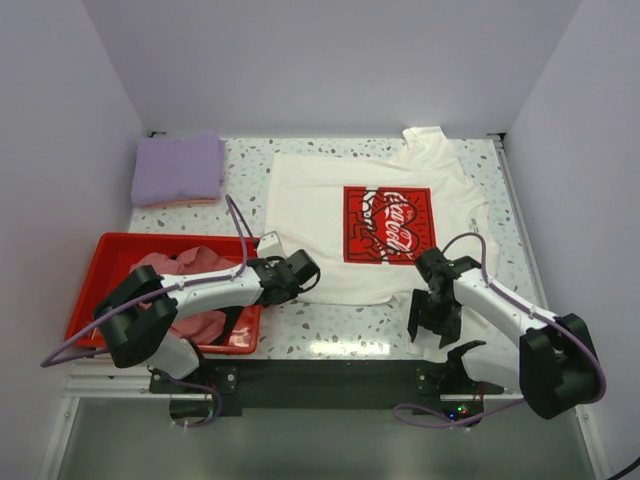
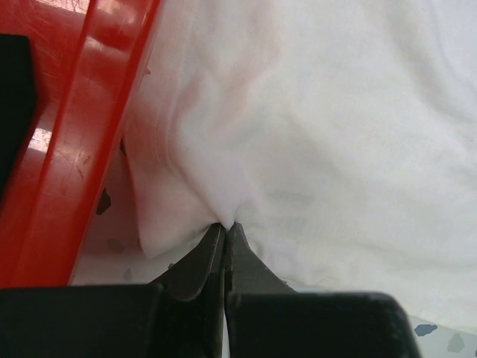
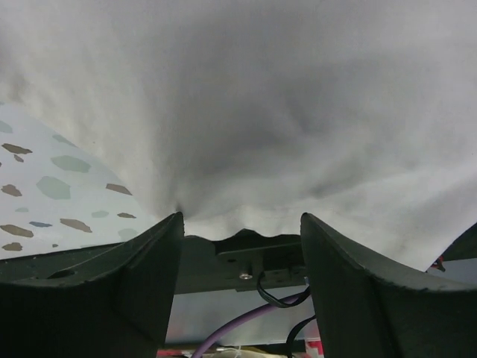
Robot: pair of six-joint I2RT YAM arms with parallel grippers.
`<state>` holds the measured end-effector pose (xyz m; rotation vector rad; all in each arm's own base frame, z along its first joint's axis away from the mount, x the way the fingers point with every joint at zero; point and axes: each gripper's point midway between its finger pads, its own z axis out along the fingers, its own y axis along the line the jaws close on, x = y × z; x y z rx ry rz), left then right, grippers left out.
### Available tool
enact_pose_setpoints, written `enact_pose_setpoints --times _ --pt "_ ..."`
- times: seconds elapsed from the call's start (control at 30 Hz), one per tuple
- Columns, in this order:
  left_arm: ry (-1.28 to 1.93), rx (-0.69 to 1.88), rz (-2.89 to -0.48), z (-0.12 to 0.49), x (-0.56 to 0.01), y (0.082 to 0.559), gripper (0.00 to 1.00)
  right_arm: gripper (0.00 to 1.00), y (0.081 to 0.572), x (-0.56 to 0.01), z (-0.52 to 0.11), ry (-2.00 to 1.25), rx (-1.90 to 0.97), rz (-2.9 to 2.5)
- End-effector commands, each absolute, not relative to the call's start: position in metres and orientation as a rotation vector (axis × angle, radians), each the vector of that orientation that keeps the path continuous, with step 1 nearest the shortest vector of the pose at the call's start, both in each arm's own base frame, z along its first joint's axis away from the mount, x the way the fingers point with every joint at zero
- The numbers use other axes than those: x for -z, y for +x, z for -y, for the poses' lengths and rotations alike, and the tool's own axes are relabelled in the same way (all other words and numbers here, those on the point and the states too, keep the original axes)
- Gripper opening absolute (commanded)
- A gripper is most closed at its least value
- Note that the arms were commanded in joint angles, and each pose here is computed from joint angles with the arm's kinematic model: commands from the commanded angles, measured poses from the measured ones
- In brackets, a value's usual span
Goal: Fold and stack the t-shirts
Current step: Fold the tshirt
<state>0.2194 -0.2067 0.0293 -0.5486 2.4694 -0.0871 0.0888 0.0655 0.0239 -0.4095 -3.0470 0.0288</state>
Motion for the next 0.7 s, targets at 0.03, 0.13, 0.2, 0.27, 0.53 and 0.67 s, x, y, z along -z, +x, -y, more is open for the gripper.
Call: enact_pose_setpoints --times 0.03,0.13,0.2,0.27,0.53,0.67 --pt "-0.539 0.144 -2.442 0.213 -0.039 0.226 0.0 0.65 0.089 -0.014 -0.068 -0.479 -0.033 3.049" --pt "-0.546 0.145 -2.435 0.213 -0.04 0.227 0.0 0.63 0.091 -0.011 -0.067 -0.465 -0.057 3.039" --pt "-0.548 0.142 -2.431 0.212 -0.04 0.227 0.0 0.62 0.091 -0.01 -0.067 -0.461 -0.066 3.03" --pt "-0.55 0.141 -2.431 0.212 -0.039 0.227 0.0 0.61 0.091 -0.009 -0.068 -0.472 -0.07 3.024" --pt "-0.549 0.146 -2.43 0.213 -0.04 0.229 0.0 0.23 0.1 -0.002 -0.067 -0.481 -0.079 3.058" --pt "-0.548 0.141 -2.425 0.213 -0.043 0.23 0.0 0.09 0.11 -0.005 -0.067 -0.494 -0.077 3.105"
